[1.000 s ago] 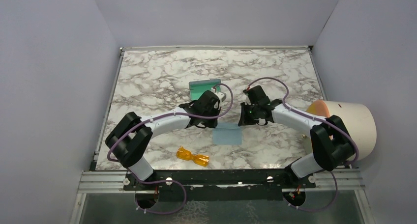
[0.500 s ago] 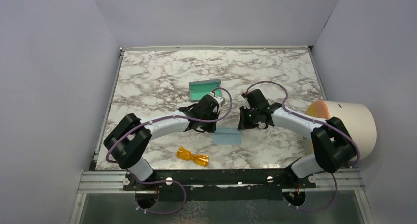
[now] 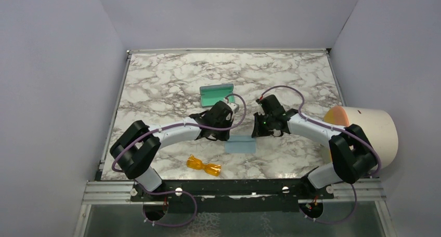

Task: Organize the sunglasses
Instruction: Fold the glasses cleaning cloth at the center of the board.

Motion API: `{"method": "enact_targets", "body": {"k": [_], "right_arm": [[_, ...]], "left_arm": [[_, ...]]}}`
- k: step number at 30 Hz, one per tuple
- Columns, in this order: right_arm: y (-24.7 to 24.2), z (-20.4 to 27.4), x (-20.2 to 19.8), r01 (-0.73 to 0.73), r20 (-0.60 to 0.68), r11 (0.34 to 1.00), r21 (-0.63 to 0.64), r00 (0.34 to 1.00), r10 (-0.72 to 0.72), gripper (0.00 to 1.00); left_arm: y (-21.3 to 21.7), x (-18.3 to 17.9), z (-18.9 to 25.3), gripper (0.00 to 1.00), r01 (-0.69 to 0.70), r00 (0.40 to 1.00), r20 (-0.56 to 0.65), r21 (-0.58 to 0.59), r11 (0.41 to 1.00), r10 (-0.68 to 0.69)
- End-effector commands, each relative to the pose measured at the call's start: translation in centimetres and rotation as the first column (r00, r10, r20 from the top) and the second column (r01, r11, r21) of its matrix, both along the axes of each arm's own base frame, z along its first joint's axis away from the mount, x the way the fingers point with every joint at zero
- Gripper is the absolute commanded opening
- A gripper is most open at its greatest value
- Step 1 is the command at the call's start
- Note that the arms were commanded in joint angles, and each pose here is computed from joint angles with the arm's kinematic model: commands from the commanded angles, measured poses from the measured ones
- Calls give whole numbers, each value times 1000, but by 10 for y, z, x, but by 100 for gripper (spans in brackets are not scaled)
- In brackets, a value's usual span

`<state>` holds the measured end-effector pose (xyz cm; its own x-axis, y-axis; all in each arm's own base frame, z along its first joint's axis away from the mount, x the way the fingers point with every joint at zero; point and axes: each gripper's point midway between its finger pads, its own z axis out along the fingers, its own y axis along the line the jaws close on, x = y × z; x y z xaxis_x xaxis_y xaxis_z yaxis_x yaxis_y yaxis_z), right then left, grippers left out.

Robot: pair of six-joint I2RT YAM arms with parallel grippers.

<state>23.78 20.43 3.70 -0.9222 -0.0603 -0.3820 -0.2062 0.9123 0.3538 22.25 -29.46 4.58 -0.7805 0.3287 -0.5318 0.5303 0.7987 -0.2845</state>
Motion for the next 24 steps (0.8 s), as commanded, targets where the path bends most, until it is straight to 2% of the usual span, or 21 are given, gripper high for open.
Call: {"method": "enact_targets", "body": {"k": [1,6,9,15,24], "right_arm": [[2,6,4,-1,38,1000,10,999,0,1],[3,5,1,-11,36,1000,19,999,11,1],[4,5,-1,-19,38,999,26,999,18,4],[6,7,-4,-25,41,999,44,999,23,8],[9,12,-11,-39,49,996,77,998,35,13]], "left_arm": [[-7,0,7,2,7,1000,12,-25,1000,-7],[-7,-1,5,3,8,1000,6,-25,1000,-8],[-8,-2,4,7,8,1000,4,-29,1000,-8],[-9,-4,4,0,11,1000,6,-30,999,-11],[-9,-9,1,0,17,1000,-1,-28,999,-17]]}}
